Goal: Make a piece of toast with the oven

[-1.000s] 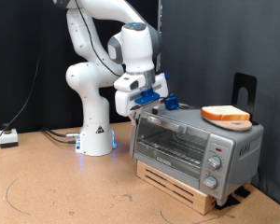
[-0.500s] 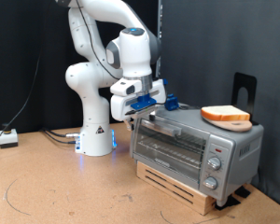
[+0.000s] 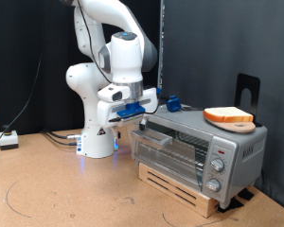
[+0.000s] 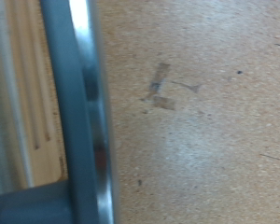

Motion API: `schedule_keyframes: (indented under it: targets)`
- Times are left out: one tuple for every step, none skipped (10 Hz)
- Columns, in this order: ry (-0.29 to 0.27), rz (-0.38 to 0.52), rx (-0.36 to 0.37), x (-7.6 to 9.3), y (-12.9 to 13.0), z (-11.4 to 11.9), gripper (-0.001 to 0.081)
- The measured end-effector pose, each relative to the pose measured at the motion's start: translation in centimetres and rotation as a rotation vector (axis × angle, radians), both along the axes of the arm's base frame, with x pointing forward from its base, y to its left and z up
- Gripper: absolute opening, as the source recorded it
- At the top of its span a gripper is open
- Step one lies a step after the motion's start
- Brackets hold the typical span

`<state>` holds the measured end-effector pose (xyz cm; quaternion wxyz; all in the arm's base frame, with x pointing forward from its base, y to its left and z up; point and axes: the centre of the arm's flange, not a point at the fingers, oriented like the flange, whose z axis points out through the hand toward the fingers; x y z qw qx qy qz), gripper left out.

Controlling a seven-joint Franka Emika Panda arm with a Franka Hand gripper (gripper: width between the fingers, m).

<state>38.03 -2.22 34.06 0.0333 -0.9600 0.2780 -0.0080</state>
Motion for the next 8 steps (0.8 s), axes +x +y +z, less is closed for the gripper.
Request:
schedule_keyframes:
  targets:
    - [0.004, -0.01, -0.002, 0.3, -0.8, -0.4, 0.0809]
    - [0.009, -0.016, -0.004, 0.6, -1.5, -0.8, 0.0809]
    - [0.013, -0.019, -0.005, 0.9, -2.1, -1.3, 0.0809]
    - [0.018, -0.028, -0.007, 1.2, -2.7, -1.7, 0.0809]
    - [0.02, -0.038, -0.009, 1.4, -3.2, -2.1, 0.0809]
    - [0.017, -0.047, -0.014, 1.8, -3.6, -2.5, 0.0809]
    - [0.01, -0.054, -0.02, 2.3, -3.9, -3.0, 0.0809]
    - [0.001, -0.061, -0.023, 2.8, -4.1, -3.4, 0.0809]
